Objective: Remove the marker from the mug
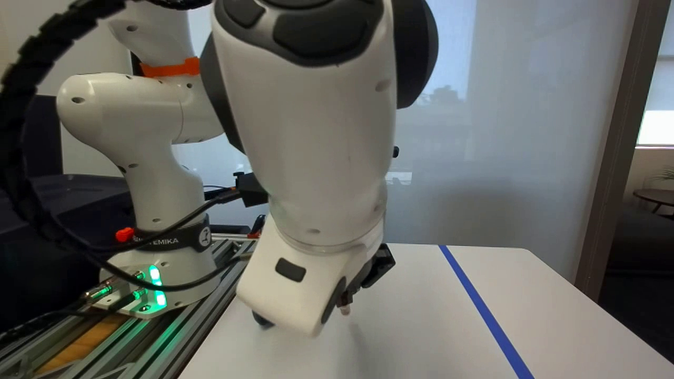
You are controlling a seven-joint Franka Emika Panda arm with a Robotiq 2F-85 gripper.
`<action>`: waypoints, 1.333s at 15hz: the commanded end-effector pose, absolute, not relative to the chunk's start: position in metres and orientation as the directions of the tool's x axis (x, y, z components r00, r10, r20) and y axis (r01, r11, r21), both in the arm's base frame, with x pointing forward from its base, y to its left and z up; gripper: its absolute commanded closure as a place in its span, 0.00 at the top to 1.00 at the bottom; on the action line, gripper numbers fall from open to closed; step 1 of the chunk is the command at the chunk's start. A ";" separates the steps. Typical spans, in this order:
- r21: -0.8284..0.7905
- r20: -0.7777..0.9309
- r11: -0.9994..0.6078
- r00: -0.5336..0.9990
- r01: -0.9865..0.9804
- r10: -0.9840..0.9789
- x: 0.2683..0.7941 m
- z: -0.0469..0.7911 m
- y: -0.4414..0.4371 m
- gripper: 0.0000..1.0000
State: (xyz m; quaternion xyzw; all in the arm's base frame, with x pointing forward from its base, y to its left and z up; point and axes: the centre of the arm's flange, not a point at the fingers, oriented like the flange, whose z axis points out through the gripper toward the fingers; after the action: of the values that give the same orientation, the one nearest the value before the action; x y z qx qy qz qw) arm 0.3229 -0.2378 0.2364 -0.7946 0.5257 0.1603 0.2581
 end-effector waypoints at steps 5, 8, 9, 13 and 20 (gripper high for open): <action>-0.164 -0.559 -0.376 0.400 -0.912 -0.726 0.371 0.199 -0.258 0.03; -0.140 -0.561 -0.396 0.402 -0.907 -0.723 0.382 0.189 -0.260 0.03; -0.132 -0.562 -0.400 0.401 -0.907 -0.724 0.386 0.186 -0.260 0.03; -0.105 -0.564 -0.407 0.392 -0.907 -0.727 0.397 0.178 -0.263 0.03; -0.045 -0.566 -0.413 0.364 -0.909 -0.740 0.407 0.157 -0.266 0.03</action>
State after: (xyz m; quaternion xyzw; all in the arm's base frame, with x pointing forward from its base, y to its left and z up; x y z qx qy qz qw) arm 0.3965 -0.2609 0.1684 -0.8077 0.5101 0.2225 0.1948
